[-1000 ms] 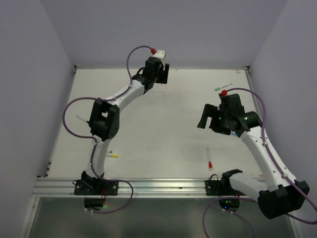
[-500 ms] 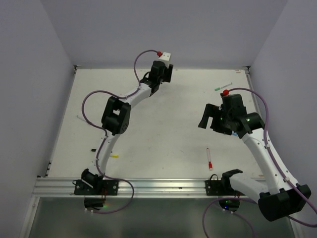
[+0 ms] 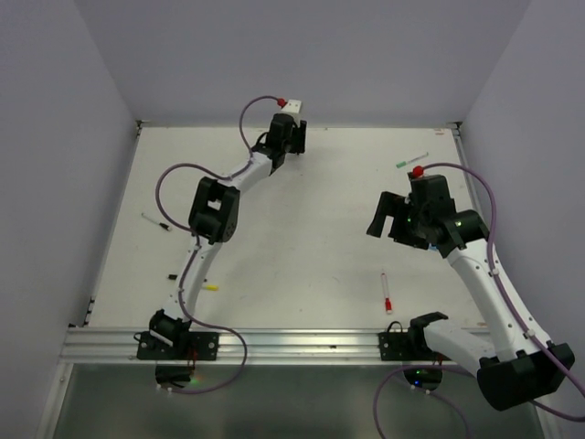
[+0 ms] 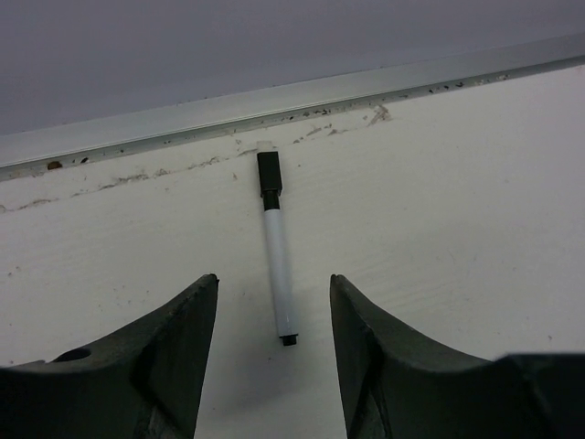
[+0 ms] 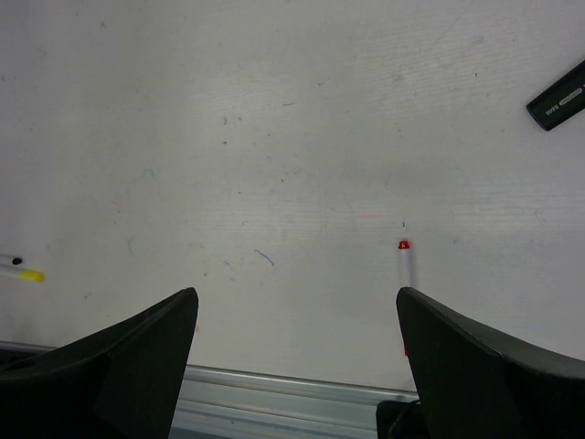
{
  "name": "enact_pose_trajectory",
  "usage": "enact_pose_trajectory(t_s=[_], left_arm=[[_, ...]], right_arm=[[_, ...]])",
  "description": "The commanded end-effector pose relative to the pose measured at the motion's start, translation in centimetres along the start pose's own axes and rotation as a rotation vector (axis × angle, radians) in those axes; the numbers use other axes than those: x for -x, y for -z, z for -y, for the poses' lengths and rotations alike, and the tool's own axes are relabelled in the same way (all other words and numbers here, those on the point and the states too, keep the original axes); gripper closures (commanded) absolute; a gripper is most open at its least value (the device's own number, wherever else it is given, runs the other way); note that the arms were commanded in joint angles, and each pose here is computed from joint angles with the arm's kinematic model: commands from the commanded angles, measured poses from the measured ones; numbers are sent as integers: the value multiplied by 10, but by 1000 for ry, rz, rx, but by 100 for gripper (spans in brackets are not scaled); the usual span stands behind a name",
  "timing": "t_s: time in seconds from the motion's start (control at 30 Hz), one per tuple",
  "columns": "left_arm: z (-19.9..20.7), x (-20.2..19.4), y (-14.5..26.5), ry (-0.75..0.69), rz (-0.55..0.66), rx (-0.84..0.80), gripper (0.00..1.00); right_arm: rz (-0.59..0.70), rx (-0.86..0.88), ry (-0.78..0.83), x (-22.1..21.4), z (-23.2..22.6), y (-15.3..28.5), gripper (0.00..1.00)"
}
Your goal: Open the pen caps
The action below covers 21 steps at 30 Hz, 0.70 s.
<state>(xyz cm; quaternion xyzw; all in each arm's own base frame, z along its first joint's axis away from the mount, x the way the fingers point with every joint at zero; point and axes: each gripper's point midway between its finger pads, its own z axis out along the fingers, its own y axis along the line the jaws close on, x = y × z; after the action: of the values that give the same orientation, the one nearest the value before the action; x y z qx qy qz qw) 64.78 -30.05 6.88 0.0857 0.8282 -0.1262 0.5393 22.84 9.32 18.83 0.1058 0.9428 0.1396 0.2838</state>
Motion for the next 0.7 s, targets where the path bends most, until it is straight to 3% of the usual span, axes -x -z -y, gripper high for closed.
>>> enact_pose_trajectory(t_s=[0.0,0.47,0.67], left_arm=[[-10,17,-1,82,11,-28,45],[10,-34,-14,39,-97,-75,47],[7,-38,-12,44,-113,-30,50]], right_arm=[[46,7,1,7,-1,1,5],[66,17,-12,10,-2,-8,5],[70,21,-13,12,-4,-10,5]])
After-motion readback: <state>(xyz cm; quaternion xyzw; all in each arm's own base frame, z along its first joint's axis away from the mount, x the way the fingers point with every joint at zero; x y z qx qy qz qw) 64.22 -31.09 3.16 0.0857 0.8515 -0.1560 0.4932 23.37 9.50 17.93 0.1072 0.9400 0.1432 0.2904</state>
